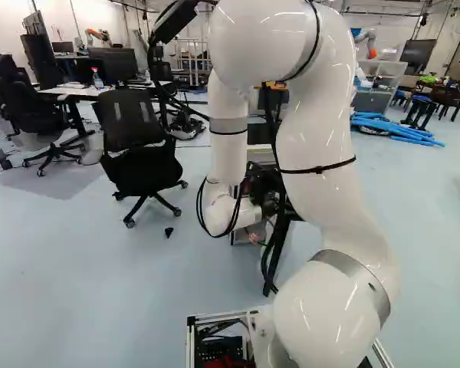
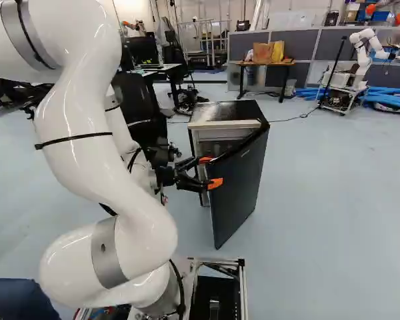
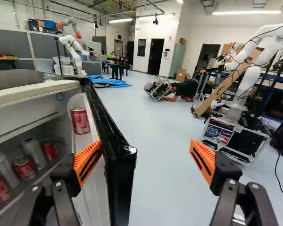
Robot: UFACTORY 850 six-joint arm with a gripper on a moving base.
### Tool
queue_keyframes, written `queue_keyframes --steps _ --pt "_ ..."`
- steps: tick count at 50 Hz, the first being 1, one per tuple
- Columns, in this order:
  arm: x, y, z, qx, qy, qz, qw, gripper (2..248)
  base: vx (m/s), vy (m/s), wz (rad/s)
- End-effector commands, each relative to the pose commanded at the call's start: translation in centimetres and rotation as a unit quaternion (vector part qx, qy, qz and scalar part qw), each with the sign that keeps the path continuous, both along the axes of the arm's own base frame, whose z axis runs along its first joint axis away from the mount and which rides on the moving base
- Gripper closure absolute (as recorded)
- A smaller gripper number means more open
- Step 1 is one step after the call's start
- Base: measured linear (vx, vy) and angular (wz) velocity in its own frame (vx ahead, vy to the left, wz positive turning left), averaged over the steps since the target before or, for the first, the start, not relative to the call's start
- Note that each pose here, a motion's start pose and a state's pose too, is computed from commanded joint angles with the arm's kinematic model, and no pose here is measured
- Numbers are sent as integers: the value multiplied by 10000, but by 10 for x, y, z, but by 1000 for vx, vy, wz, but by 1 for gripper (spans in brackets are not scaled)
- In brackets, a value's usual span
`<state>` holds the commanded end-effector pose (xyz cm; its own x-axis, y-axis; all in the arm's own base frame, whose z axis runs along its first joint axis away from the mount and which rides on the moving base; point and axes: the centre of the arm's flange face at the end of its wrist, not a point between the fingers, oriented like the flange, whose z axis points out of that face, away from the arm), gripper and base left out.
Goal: Grab a drink from the fridge
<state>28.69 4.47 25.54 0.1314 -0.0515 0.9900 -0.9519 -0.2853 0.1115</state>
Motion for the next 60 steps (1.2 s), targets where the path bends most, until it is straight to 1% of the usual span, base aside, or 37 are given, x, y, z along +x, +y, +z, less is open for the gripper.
queue_keyframes --steps 7,14,20,26,37,45,53,60 --pt "-4 -7 0 -25 4 -280 9996 3 0 0 0" --pt "-5 -15 1 -41 -9 -582 9983 3 0 0 0" --pt "-4 -21 1 -40 -49 -868 9962 3 0 0 0" --pt "-2 -28 3 -30 -105 -1169 9931 3 0 0 0" --pt "8 -42 5 13 -238 -1647 9860 3 0 0 0" --pt "17 -53 7 72 -350 -1965 9799 3 0 0 0" --pt "25 -65 8 204 -459 -2283 9723 3 0 0 0" --pt "33 -75 8 349 -559 -2558 9645 3 0 0 0"
